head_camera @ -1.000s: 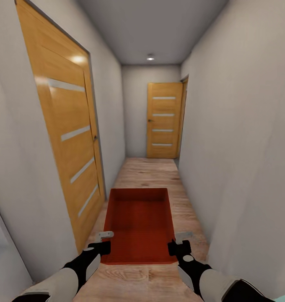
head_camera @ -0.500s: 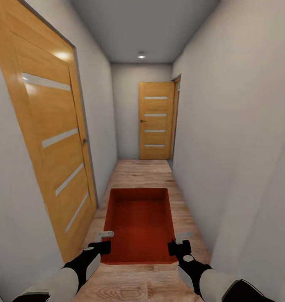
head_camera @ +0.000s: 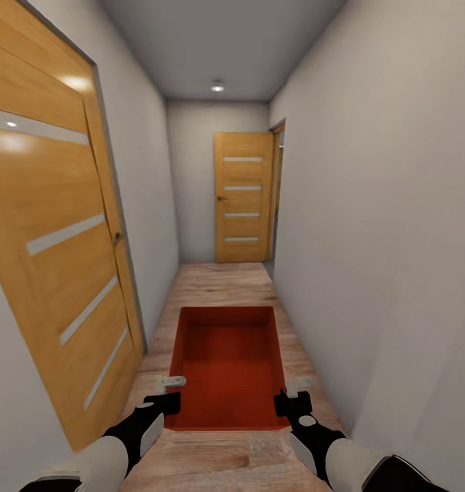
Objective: Move the two storage containers from the living room to the garage. In the garage, place one container on the floor and stack the other container on top of it (either order is fine).
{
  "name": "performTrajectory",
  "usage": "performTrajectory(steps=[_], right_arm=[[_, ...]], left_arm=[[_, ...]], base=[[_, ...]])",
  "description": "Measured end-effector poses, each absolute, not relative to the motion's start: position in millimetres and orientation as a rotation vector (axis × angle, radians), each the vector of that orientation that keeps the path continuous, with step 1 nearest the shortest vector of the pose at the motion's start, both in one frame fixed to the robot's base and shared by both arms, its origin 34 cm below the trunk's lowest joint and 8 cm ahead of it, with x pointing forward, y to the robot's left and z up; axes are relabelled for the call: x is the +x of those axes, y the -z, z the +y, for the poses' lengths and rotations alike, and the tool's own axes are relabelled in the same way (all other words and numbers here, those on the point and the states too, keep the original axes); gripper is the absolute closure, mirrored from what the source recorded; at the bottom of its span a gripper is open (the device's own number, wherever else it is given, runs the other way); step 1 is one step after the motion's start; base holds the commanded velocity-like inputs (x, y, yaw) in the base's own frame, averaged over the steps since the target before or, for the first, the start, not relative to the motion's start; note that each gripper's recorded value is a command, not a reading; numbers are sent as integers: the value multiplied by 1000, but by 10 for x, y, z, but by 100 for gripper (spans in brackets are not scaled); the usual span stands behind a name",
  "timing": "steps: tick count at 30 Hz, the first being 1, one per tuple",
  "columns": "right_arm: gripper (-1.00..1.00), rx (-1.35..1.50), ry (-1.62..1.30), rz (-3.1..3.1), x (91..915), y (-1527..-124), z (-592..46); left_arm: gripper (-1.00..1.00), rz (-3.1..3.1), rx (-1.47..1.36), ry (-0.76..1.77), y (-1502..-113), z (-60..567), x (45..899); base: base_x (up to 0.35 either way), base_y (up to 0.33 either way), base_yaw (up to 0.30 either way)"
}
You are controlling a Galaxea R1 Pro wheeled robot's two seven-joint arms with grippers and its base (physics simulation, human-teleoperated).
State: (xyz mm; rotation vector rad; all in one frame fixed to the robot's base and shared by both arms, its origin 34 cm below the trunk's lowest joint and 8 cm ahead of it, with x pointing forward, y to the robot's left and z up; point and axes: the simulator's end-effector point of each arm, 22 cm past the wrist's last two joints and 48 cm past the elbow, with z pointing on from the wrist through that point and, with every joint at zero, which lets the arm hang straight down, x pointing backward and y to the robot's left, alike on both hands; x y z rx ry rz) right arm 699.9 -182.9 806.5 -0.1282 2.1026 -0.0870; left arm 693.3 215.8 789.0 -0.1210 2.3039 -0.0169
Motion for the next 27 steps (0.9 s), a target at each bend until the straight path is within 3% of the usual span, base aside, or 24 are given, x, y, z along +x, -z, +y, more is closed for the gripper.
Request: performTrajectory(steps=[27], right_arm=[[100,-126,85,2104,6997,-8061,-1833]], left_arm=[[100,2305,-120,13,-7895,2156,6936]], base=[[321,75,0]])
